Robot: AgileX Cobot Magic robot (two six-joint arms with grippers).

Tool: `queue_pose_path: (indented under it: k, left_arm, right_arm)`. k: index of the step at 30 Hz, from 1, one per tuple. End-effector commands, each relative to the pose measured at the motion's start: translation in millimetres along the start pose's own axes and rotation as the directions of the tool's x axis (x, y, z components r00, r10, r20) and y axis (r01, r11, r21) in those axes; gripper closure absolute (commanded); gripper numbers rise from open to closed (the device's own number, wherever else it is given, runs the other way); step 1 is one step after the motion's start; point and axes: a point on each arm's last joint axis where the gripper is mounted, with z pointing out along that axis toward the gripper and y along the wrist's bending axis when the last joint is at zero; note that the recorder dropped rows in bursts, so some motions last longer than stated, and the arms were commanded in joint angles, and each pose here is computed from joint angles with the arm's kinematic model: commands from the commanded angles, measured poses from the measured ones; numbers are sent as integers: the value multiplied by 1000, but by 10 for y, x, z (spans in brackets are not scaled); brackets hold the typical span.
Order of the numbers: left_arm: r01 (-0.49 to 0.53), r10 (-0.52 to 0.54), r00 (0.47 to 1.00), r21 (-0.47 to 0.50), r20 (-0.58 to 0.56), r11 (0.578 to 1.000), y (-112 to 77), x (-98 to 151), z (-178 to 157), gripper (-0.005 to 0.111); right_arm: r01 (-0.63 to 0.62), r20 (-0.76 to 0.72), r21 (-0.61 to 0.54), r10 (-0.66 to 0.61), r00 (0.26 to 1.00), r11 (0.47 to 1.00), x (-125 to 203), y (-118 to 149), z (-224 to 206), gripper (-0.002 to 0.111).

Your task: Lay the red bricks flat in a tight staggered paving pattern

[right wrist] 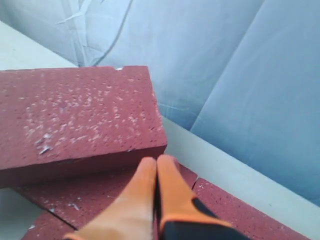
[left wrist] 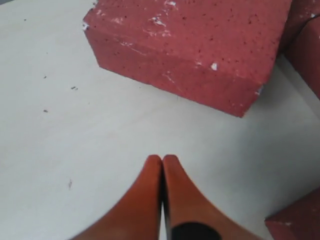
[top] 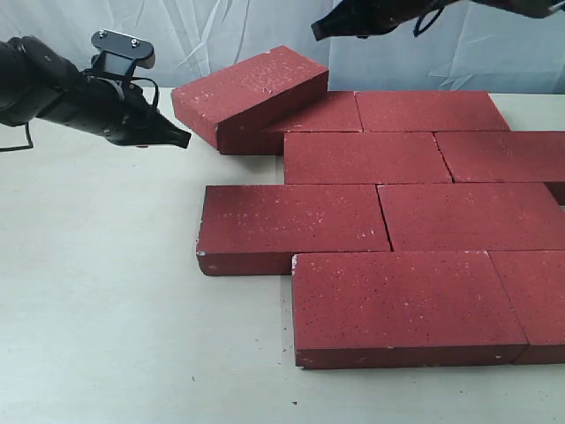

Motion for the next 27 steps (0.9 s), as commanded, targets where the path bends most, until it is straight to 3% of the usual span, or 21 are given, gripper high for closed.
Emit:
queue_pose_path:
  k: [1, 14, 27]
  left_arm:
    - [7, -6, 1000, 53, -8, 999, -4, -133, 147, 107]
    - [-10, 11, 1000, 79, -17, 997, -2, -199, 245, 107]
    - [8, -3, 999, 113, -42, 994, -13, -193, 399, 107]
  right_arm:
    - [-35, -96, -43, 31, 995, 998, -29, -159, 368, 109]
    - [-49, -44, 25, 50, 998, 998, 147, -305, 1102, 109]
    - [-66, -83, 10, 67, 994, 998, 281, -277, 1217, 109]
